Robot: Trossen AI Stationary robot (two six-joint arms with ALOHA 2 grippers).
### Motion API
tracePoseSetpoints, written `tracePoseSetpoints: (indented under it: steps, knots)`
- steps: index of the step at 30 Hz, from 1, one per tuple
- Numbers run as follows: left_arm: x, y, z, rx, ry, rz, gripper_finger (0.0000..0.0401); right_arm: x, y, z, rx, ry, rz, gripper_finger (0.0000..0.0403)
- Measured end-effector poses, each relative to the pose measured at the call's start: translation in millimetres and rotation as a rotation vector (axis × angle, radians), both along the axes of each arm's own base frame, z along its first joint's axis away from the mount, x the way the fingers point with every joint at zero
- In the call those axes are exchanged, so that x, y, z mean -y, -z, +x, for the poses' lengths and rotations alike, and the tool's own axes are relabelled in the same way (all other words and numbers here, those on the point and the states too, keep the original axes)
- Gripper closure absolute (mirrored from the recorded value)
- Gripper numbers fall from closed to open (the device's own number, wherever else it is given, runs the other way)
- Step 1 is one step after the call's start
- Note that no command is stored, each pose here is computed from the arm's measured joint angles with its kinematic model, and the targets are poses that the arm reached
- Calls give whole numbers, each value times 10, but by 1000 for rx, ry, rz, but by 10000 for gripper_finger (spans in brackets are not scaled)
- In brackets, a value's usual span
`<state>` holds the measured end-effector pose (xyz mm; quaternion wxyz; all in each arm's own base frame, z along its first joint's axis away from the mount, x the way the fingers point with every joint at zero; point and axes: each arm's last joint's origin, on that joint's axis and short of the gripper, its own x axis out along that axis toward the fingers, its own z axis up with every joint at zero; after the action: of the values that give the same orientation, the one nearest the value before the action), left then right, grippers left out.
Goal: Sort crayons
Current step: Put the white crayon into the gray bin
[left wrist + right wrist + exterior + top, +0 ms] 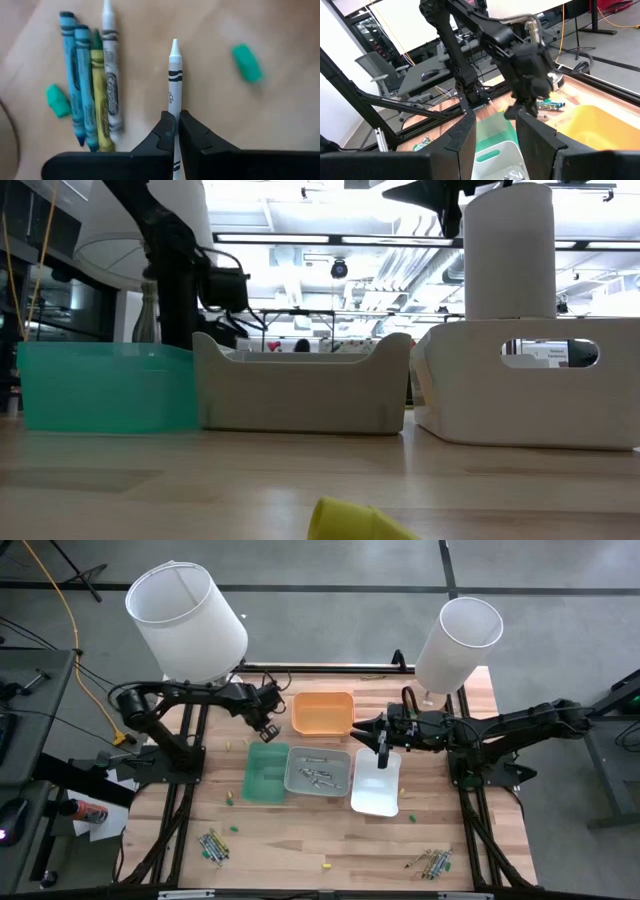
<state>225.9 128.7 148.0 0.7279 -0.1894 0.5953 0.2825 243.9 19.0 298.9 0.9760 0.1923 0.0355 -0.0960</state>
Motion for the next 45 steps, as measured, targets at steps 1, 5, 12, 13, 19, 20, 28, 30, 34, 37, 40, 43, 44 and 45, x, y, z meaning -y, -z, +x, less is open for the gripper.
tracePoseSetpoints:
  steps: [1,5,12,13,19,20,28,30,34,37,40,43,44,45]
  knots:
    - [8,-80,9,39,9,22,401,0,2,0,-2,0,0,269]
    - [111,-436,-30,184,21,105,401,0,19,-2,-23,-2,-15,269]
    - [547,-1210,-85,665,110,254,401,0,21,-3,-27,-3,-29,269]
    - [626,-1318,-93,747,129,267,401,0,20,-2,-26,-3,-29,269]
    - [1070,-1817,-127,1156,269,353,401,0,-4,0,0,-3,-25,269]
    - [1135,-1864,-122,1202,292,358,401,0,-18,2,14,-3,-24,269]
    - [1508,-1702,76,1401,403,293,401,-9,-95,7,90,-34,-40,269]
    - [1570,-1573,122,1439,404,271,401,-10,-94,7,90,-36,-40,269]
    - [1644,-1499,167,1522,408,262,401,-11,-94,7,90,-38,-39,269]
    - [1652,-1491,181,1527,408,261,401,-15,-95,8,90,-51,-39,269]
    - [1649,-1490,181,1527,407,262,401,-18,-94,8,90,-57,-38,269]
    - [1647,-1491,181,1527,401,266,401,-18,-94,8,90,-57,-38,269]
    - [1647,-1491,181,1527,400,267,401,-18,-94,8,90,-57,-38,269]
    - [1647,-1491,181,1527,400,267,401,-18,-94,8,89,-57,-38,269]
